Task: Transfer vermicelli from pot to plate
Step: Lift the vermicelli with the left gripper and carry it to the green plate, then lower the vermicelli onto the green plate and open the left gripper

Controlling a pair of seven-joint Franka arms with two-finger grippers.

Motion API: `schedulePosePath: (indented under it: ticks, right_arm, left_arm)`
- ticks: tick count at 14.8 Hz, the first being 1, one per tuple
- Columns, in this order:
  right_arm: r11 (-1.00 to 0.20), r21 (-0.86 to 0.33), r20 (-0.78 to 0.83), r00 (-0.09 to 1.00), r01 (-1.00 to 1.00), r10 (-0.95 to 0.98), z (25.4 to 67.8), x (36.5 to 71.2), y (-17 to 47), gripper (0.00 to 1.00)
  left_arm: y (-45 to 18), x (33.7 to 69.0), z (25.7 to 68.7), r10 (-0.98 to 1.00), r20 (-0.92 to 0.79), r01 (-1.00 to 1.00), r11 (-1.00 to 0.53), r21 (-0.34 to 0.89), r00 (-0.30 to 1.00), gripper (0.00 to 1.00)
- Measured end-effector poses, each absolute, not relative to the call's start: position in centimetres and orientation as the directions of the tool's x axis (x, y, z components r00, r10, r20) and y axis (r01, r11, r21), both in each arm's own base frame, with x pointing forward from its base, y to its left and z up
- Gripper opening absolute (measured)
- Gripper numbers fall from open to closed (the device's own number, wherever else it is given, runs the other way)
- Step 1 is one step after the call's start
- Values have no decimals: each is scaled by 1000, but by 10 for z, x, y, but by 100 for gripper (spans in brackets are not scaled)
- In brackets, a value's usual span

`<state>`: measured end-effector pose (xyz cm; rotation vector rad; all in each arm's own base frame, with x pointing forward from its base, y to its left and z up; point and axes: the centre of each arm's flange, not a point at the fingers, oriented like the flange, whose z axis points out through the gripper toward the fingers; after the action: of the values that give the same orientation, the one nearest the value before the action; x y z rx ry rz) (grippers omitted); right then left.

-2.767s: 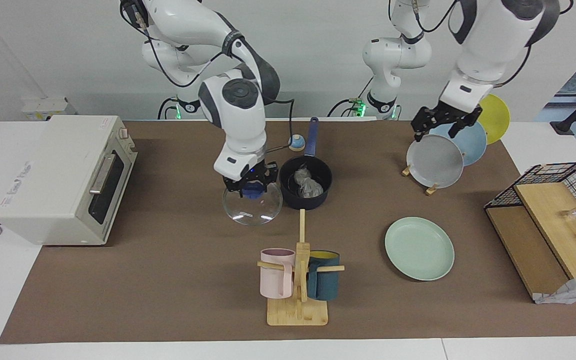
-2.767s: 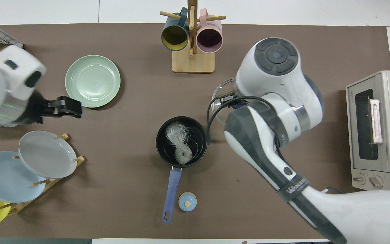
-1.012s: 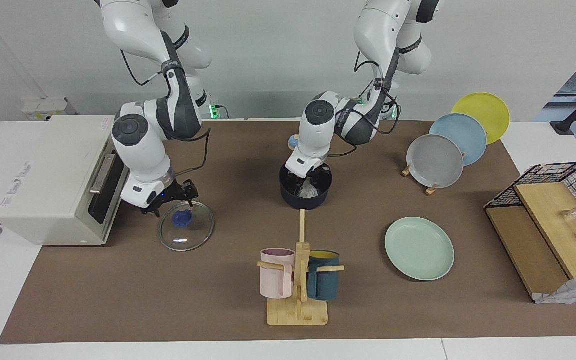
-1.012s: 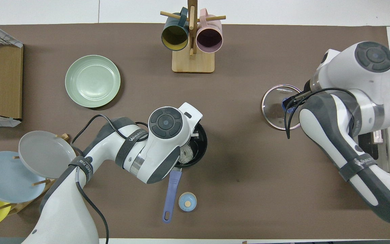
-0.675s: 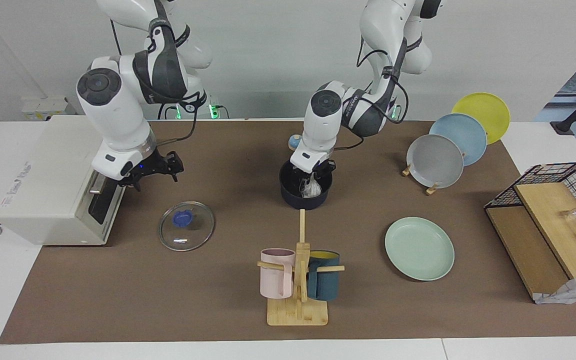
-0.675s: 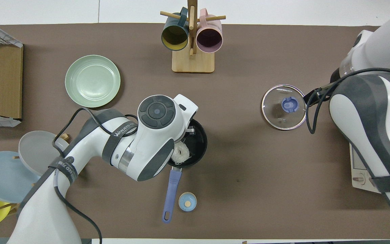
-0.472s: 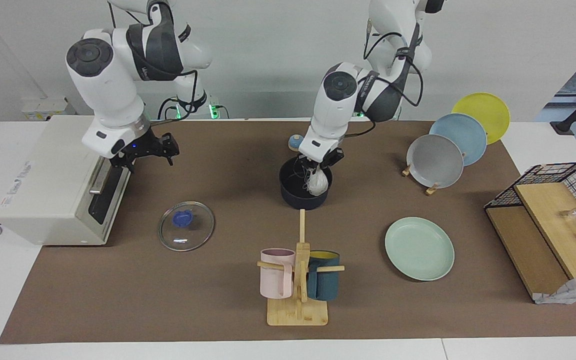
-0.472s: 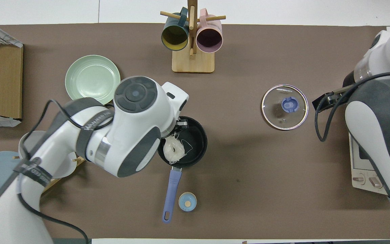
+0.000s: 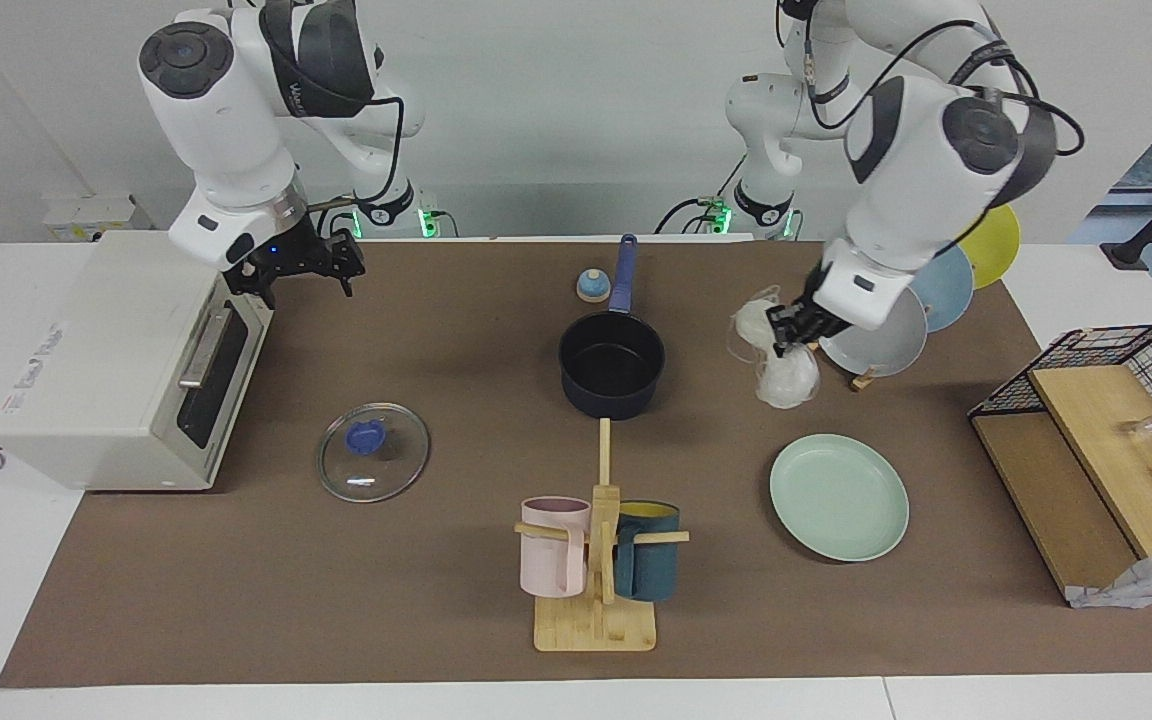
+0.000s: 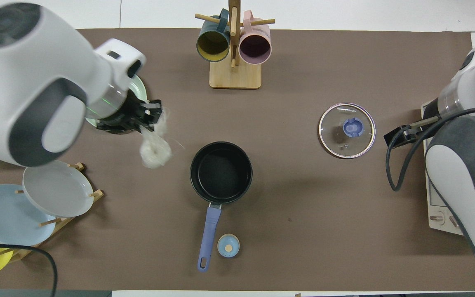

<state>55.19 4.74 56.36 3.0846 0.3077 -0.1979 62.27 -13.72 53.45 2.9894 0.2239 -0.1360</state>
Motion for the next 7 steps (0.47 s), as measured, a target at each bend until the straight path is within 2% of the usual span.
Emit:
schedulePosePath:
  ticks: [3, 7]
  right_arm:
    - [-989, 13, -124, 982, 146, 143, 568, 551, 21, 100]
    - [-990, 12, -119, 983, 142, 140, 575, 545, 20, 100]
  left_arm:
    - [-81, 661, 488, 135, -51, 141, -980, 139, 989, 18]
    - [-78, 690, 413, 113, -43, 117, -988, 104, 993, 18]
